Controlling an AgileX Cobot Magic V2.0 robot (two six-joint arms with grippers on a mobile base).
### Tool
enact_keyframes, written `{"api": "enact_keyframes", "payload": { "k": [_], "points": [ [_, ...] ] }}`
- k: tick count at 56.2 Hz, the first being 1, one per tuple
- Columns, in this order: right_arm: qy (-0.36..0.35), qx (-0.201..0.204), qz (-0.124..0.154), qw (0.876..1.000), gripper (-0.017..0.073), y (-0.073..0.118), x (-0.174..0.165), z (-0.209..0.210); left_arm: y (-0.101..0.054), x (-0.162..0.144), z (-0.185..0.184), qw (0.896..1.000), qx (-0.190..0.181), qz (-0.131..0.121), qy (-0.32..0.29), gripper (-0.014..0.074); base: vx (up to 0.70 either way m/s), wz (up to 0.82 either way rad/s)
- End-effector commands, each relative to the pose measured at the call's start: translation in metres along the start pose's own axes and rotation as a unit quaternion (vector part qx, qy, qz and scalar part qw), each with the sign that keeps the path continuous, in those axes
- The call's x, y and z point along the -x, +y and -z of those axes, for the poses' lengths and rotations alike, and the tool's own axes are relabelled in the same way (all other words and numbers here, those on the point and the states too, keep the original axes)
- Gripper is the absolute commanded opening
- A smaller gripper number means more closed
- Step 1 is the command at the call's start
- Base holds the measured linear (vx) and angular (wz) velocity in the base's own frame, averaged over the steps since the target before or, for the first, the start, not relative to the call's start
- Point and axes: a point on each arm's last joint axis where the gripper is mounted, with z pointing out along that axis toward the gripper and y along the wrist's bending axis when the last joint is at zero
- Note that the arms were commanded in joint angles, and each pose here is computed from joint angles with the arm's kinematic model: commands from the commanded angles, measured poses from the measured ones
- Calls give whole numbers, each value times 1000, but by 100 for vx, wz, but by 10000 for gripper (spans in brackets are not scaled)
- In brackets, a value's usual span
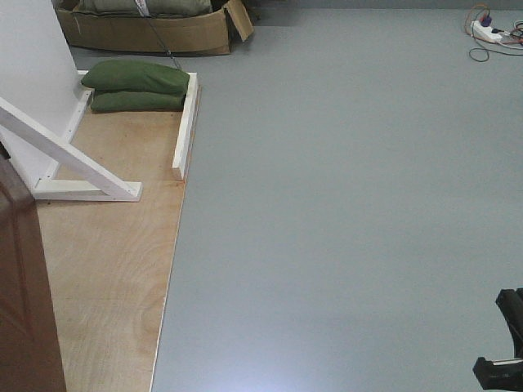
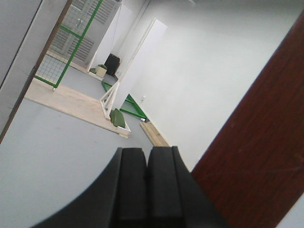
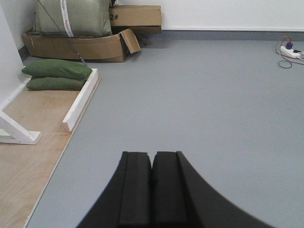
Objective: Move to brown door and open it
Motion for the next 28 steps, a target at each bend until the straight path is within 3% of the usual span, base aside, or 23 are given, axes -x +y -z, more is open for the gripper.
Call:
{"api": "enact_keyframes", "payload": {
  "k": [1,17,28],
  "points": [
    [-40,-2,6,999,0,0,6,0,-19,5,1,996,-84,-4,3,-4,0,0],
    [-41,-2,6,999,0,0,6,0,-35,-5,6,983,-176,-8,58,-4,0,0],
    [-41,-2,6,999,0,0,6,0,-45,-11,12,967,-237,-12,95,-4,0,0]
  ]
}}
